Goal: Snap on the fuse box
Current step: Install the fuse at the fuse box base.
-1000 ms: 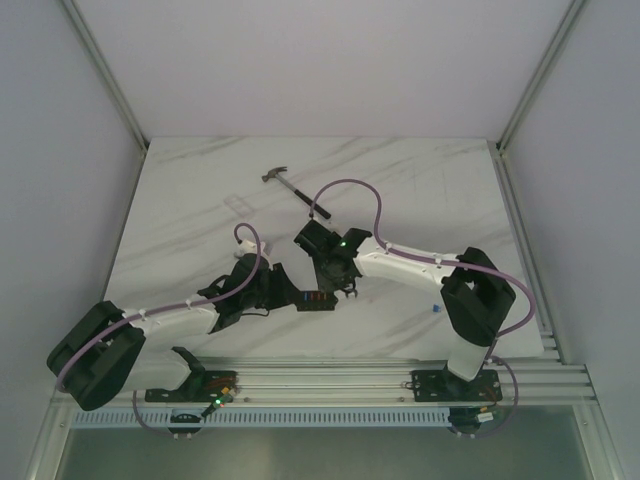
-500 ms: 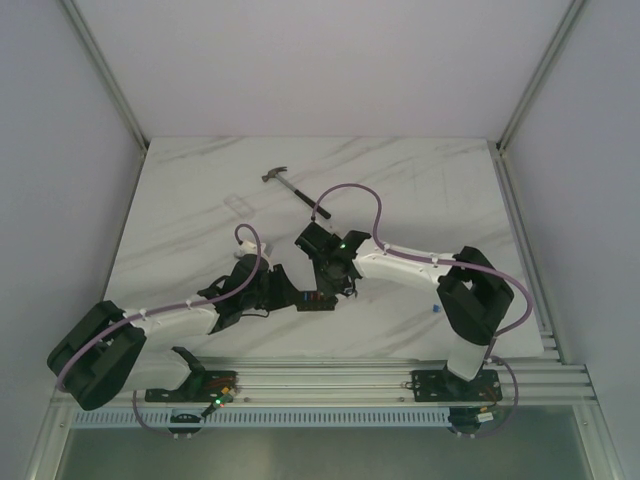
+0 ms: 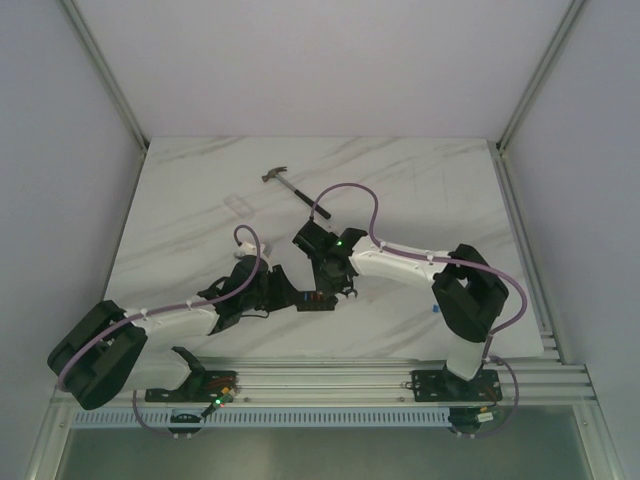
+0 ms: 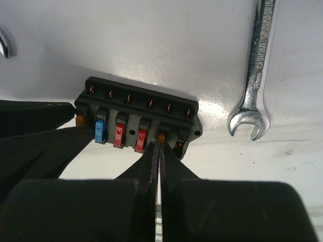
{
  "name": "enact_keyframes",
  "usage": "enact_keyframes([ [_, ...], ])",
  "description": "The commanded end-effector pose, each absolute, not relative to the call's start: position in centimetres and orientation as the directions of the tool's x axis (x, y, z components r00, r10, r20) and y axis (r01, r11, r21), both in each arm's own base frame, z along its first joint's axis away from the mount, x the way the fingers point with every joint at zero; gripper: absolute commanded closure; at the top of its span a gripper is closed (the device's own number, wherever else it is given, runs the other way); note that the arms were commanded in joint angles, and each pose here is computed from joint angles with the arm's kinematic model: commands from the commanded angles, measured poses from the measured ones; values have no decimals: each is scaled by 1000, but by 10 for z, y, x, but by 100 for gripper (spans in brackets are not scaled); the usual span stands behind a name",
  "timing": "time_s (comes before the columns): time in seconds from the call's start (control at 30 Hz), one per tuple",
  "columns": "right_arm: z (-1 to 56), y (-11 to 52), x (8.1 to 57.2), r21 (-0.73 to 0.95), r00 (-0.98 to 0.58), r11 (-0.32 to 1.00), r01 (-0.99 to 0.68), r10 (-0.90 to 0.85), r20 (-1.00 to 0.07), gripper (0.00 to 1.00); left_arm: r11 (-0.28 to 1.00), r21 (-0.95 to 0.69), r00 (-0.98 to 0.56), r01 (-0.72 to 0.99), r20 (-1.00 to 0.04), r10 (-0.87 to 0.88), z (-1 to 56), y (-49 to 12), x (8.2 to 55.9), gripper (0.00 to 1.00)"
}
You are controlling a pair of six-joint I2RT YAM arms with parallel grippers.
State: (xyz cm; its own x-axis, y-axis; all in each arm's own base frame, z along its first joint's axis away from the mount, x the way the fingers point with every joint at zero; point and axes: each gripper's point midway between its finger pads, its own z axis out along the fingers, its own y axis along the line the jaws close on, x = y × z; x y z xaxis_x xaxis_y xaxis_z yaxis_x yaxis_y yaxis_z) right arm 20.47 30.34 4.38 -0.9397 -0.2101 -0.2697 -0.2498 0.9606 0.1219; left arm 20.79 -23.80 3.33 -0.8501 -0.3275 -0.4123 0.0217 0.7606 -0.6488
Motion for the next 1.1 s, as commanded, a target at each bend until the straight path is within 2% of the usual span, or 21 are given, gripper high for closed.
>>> enact_keyframes([
  [0.0, -34, 244, 159, -117, -958, 952, -284, -287, -11, 100, 757, -653, -858, 18, -399, -324, 29, -238, 204, 57],
  [0.17, -53, 222, 148, -193, -954, 935, -298, -295, 47, 100, 757, -653, -858, 16, -398, -325, 28, -238, 203, 57],
  [0.4, -78, 240, 135, -154, -930, 919, -364, -352, 103, 100, 755, -656, -860, 10, -391, -328, 27, -237, 202, 57],
  [0.57, -101, 217, 118, -202, -921, 904, -378, -344, 181, 100, 750, -661, -856, 7, -392, -337, 28, -237, 201, 57],
  [0.7, -107, 209, 116, -225, -917, 893, -390, -354, 186, 100, 749, -662, -853, 0, -391, -345, 27, -234, 200, 57],
  [0.87, -72, 257, 162, -160, -901, 890, -427, -434, -13, 100, 737, -676, -837, 0, -403, -370, 34, -232, 201, 57],
  [1.07, 14, 310, 212, -65, -841, 889, -453, -450, -301, 100, 737, -675, -807, 24, -448, -384, 47, -228, 206, 56],
])
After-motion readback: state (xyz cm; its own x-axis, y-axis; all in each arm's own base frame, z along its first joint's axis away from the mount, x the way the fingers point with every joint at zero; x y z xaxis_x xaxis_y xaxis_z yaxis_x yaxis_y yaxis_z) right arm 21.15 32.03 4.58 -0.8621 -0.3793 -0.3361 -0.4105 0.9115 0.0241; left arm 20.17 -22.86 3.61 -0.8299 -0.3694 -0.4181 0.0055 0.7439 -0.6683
